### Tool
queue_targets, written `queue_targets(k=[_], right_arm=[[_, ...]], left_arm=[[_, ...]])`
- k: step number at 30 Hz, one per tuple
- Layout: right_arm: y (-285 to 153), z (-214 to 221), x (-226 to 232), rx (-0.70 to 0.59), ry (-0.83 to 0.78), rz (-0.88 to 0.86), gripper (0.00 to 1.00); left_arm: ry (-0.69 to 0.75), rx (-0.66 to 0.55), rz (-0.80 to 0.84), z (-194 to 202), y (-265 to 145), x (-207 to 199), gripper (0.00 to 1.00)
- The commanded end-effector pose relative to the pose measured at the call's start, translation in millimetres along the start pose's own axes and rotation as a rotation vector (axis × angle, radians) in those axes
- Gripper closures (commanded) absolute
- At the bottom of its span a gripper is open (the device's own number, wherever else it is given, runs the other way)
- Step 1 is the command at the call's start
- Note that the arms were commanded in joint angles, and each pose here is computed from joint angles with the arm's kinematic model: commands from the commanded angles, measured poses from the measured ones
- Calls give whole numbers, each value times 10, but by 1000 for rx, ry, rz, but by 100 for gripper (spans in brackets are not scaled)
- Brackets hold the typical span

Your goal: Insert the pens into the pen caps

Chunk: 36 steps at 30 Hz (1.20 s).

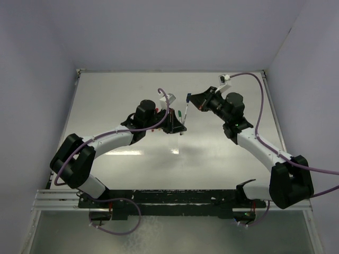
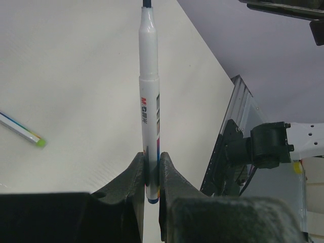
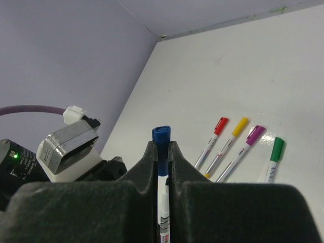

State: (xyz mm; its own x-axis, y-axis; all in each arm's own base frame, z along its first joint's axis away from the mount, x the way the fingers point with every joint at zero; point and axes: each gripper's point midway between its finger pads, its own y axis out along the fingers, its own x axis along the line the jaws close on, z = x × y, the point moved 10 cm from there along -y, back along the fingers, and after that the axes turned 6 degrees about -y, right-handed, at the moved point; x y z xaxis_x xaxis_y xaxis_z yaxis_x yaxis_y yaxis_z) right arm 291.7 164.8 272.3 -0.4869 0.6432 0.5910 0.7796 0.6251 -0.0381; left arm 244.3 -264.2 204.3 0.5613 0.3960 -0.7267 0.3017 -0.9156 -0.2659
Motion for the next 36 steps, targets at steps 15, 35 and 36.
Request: queue_targets(k=[15, 35, 36], right_arm=[[-38, 32, 32, 3, -16, -32, 100], [-53, 190, 89, 61, 9, -82, 100], [-50, 205, 93, 70, 7, -86, 100]], left_arm=[[81, -83, 50, -183, -40, -171, 100], [71, -107, 56, -257, 51, -164, 100], [70, -111, 56, -262, 51, -164, 100]])
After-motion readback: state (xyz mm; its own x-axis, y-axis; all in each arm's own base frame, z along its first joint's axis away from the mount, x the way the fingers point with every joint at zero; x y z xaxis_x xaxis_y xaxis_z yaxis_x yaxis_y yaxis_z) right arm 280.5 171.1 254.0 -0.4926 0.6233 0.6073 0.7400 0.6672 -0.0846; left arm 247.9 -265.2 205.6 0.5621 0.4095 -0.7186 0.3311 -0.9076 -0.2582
